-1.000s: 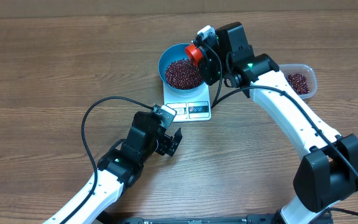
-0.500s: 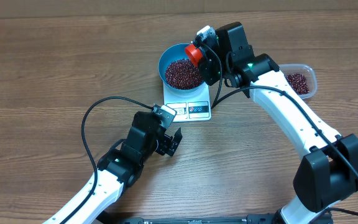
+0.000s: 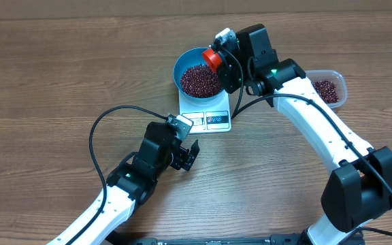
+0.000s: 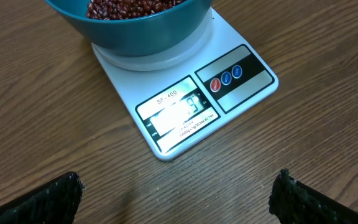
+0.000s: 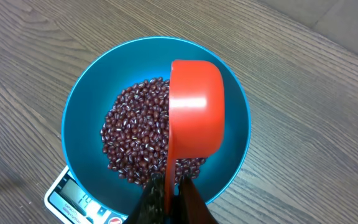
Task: Scoop item into bowl and weigh 150g on scale
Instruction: 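Hold the tipped scoop over the bowl while the scale settles, then lift the scoop away and return the right gripper to the tub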
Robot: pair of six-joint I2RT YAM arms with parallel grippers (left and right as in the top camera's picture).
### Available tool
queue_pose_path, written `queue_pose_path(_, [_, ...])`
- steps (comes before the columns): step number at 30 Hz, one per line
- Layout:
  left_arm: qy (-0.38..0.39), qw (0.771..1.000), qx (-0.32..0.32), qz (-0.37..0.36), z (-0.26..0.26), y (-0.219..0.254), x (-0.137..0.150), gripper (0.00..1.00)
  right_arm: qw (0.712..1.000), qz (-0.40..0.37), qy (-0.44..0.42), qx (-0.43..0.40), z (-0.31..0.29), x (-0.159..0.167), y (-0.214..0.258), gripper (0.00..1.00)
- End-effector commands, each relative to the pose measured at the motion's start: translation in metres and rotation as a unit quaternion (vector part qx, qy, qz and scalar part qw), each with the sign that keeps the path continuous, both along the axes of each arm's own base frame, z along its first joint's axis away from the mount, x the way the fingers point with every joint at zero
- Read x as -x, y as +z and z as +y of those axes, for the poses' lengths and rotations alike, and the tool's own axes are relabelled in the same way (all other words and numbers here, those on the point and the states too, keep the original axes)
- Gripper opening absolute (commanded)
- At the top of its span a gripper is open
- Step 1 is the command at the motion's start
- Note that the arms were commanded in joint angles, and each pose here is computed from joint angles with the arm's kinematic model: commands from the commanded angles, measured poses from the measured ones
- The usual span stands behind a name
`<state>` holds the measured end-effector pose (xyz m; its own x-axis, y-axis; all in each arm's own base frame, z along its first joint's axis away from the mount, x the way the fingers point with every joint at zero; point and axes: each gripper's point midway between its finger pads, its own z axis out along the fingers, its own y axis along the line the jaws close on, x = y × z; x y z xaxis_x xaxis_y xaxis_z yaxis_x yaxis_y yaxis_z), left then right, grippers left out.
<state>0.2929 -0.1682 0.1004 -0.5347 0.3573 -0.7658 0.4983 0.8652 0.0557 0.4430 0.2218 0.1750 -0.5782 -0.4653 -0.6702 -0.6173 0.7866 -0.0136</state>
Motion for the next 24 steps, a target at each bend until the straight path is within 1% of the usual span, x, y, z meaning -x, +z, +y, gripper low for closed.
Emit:
queue_pose_path(1, [0.003, 1.0, 0.001, 0.006, -0.001, -0.004, 0.001, 1.0, 0.999, -0.03, 0.022, 0.01, 0.006, -0.007, 0.014, 0.04])
queue_pose_path(10, [0.003, 1.0, 0.001, 0.006, -0.001, -0.004, 0.001, 1.0, 0.995, -0.055, 0.066, 0.043, 0.006, -0.007, 0.014, 0.04])
queue_pose_path(21, [0.003, 1.0, 0.001, 0.006, -0.001, -0.004, 0.001, 1.0, 0.995, -0.058, 0.065, 0.041, 0.006, -0.007, 0.017, 0.04])
queue_pose_path(24, [0.003, 1.0, 0.001, 0.006, -0.001, -0.004, 0.001, 1.0, 0.997, -0.057, 0.044, 0.022, 0.005, -0.007, 0.026, 0.04])
